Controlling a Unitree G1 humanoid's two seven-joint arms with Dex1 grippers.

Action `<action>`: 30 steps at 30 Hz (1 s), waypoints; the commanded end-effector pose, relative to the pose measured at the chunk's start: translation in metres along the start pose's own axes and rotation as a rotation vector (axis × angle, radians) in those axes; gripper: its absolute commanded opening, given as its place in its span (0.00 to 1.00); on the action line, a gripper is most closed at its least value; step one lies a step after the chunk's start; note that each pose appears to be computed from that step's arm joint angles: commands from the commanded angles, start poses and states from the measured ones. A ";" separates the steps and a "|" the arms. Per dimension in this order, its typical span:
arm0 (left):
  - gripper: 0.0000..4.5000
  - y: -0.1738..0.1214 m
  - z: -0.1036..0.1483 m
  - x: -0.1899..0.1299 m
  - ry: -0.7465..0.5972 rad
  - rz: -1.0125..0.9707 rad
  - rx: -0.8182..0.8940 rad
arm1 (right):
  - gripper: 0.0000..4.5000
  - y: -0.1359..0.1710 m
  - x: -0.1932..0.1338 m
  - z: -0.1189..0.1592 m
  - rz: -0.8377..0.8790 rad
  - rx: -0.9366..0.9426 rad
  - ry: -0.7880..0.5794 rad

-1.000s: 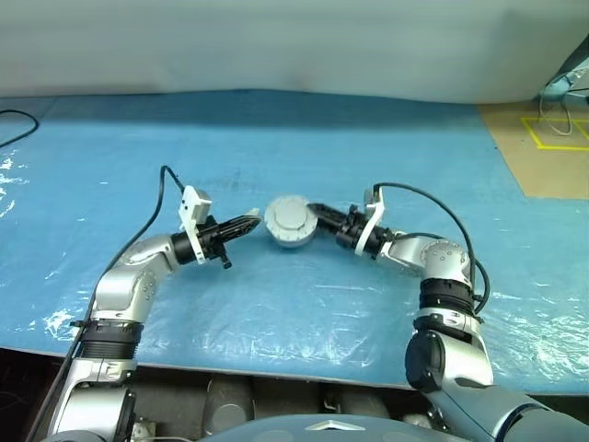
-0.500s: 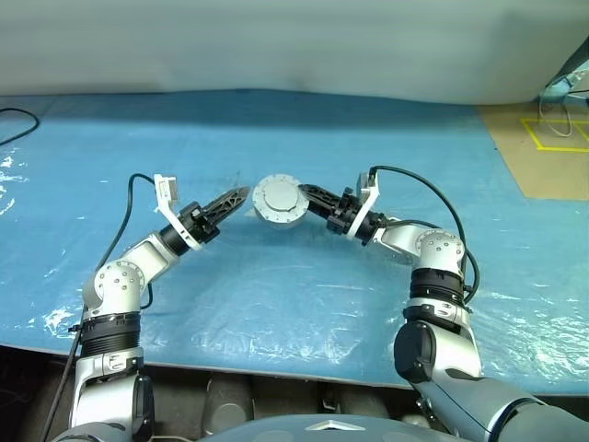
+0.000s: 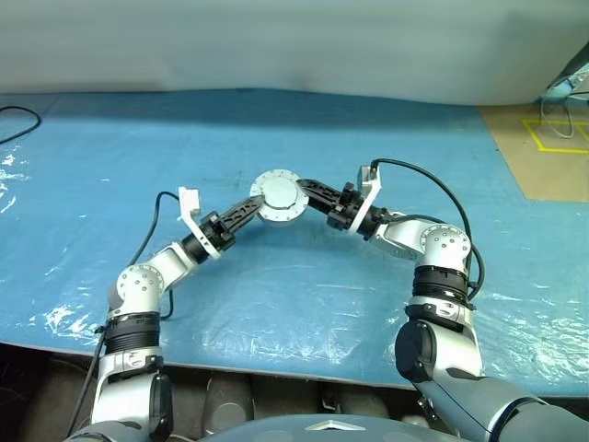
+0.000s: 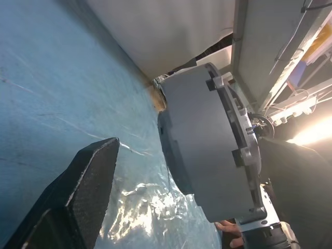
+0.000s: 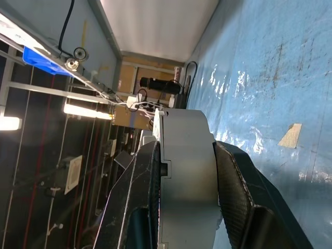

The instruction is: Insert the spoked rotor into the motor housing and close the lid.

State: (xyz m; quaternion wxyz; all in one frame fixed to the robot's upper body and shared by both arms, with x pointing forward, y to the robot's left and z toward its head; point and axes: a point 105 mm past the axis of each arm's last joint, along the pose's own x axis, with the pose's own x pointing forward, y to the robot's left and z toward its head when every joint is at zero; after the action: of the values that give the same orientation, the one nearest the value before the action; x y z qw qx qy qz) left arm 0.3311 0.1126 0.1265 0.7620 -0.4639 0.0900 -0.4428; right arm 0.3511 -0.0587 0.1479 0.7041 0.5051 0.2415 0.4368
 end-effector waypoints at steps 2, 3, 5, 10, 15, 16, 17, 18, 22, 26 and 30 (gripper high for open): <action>1.00 -0.016 -0.001 0.015 0.000 -0.081 -0.017 | 0.27 0.029 0.007 0.005 0.109 -0.057 0.001; 1.00 -0.018 -0.001 0.017 0.000 -0.087 -0.021 | 0.27 0.028 0.007 0.005 0.106 -0.059 0.004; 1.00 -0.016 0.001 0.019 -0.014 -0.079 -0.035 | 0.27 0.028 0.007 0.005 0.104 -0.062 0.006; 1.00 -0.010 -0.011 0.028 0.012 -0.059 -0.071 | 0.27 0.026 0.009 0.004 0.092 -0.060 0.008; 0.96 -0.007 -0.015 0.029 0.011 -0.051 -0.086 | 0.27 0.025 0.009 0.003 0.087 -0.063 0.012; 0.92 -0.009 -0.015 0.028 0.009 -0.069 -0.098 | 0.27 0.025 0.009 0.003 0.087 -0.063 0.013; 0.86 -0.010 -0.013 0.028 -0.004 -0.070 -0.108 | 0.27 0.025 0.009 0.003 0.086 -0.063 0.013; 0.80 -0.009 -0.012 0.028 -0.016 -0.065 -0.113 | 0.27 0.025 0.009 0.003 0.086 -0.063 0.014; 0.65 0.000 -0.011 0.027 -0.021 -0.004 -0.107 | 0.27 0.024 0.009 0.002 0.084 -0.062 0.016; 0.59 -0.012 -0.010 0.023 -0.037 -0.070 -0.145 | 0.27 0.024 0.010 0.002 0.082 -0.062 0.016; 0.58 -0.004 -0.006 0.024 -0.061 -0.015 -0.162 | 0.27 0.024 0.011 0.002 0.078 -0.084 0.012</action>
State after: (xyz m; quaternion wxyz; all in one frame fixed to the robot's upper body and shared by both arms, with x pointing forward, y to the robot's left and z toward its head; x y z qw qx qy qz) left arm 0.3358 0.0849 0.1249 0.7111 -0.5426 0.1137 -0.4325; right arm 0.3507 -0.0507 0.1453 0.7128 0.4845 0.2532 0.4393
